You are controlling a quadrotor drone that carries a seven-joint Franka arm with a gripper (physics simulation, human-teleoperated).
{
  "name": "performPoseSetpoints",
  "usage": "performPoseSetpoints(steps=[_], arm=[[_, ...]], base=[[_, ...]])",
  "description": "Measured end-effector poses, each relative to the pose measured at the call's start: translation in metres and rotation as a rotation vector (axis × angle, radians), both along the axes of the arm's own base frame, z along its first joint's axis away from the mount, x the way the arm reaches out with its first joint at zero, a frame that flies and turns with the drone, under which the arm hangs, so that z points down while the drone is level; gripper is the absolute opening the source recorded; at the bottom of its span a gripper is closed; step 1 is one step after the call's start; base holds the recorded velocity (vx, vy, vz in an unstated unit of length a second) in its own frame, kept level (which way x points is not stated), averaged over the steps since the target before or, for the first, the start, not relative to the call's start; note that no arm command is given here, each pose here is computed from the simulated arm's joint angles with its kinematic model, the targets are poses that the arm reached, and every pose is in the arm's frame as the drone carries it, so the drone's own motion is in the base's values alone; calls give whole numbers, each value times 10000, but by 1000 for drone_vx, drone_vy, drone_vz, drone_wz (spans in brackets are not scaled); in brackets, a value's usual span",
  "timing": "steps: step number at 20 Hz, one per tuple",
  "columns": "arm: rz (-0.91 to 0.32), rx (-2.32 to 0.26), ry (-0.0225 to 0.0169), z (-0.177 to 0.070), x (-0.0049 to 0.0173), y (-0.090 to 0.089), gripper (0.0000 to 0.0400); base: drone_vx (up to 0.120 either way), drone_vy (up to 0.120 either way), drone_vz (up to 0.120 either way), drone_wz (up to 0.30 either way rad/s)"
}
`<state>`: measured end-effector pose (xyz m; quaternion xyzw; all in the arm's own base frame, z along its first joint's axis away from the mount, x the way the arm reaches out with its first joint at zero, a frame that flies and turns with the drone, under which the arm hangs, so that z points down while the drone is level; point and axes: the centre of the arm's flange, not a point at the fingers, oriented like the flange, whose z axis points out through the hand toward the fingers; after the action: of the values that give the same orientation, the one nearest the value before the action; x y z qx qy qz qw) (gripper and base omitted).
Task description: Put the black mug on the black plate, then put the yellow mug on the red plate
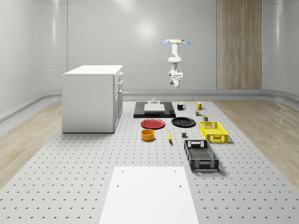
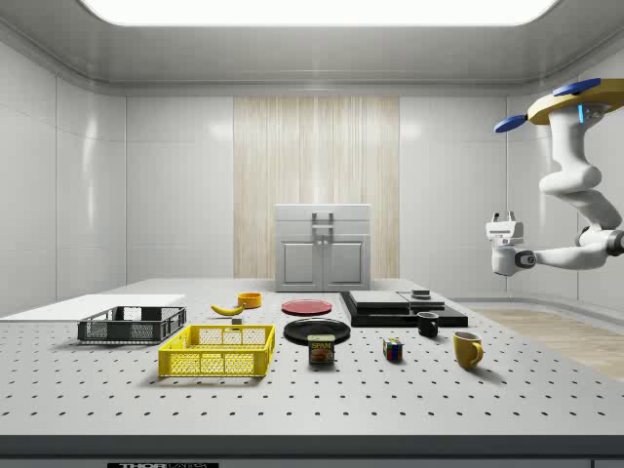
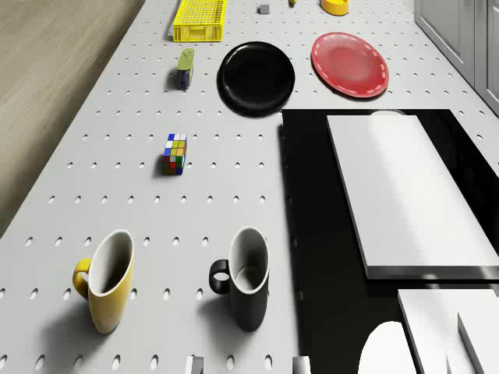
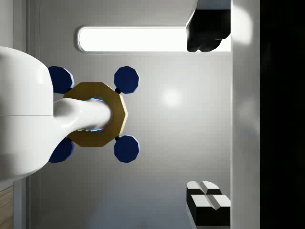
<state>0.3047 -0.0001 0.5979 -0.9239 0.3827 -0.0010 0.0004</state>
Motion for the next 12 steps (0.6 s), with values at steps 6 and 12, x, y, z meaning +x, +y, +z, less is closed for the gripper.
performPoseSetpoints(steps=[6, 12], arm=[[0, 0, -47, 432, -36, -1, 400], [0, 0, -94, 747, -15, 0, 400]], base=[[0, 0, 0, 0], [0, 0, 0, 0]])
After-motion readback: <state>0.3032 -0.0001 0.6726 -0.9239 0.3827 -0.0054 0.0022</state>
